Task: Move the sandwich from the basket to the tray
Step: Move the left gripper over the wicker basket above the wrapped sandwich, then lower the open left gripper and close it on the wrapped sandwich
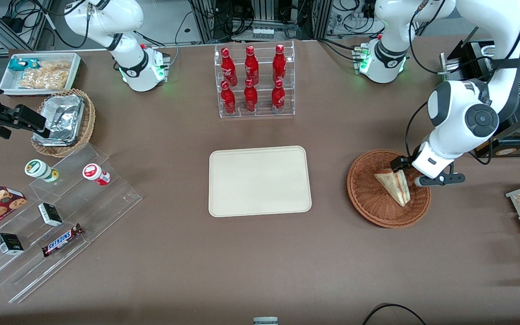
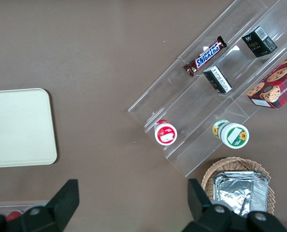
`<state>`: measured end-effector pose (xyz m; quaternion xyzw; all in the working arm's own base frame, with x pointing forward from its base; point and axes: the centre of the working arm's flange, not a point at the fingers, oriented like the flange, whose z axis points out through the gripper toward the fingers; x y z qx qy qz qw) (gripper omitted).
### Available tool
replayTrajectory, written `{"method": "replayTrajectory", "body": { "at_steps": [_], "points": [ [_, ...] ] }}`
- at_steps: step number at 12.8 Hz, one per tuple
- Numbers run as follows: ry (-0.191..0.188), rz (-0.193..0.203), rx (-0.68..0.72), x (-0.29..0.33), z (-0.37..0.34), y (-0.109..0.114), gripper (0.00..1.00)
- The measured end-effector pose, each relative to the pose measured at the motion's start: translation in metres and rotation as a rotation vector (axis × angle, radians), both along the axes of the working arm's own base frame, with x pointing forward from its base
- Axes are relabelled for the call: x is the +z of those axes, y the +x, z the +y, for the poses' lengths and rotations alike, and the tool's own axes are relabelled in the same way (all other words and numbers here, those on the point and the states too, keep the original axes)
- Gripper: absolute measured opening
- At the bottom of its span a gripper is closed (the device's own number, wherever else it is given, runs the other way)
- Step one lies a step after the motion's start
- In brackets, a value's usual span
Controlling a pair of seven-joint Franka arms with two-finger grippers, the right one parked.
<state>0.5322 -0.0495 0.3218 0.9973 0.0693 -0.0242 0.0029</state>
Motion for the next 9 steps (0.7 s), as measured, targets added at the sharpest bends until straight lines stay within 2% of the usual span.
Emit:
{"method": "replayTrajectory", "body": {
  "at_steps": [5, 9],
  "points": [
    [0.012, 0.0, 0.389, -0.019, -0.005, 0.004, 1.0],
    [0.021, 0.02, 0.534, -0.038, -0.006, 0.004, 1.0]
  ]
}}
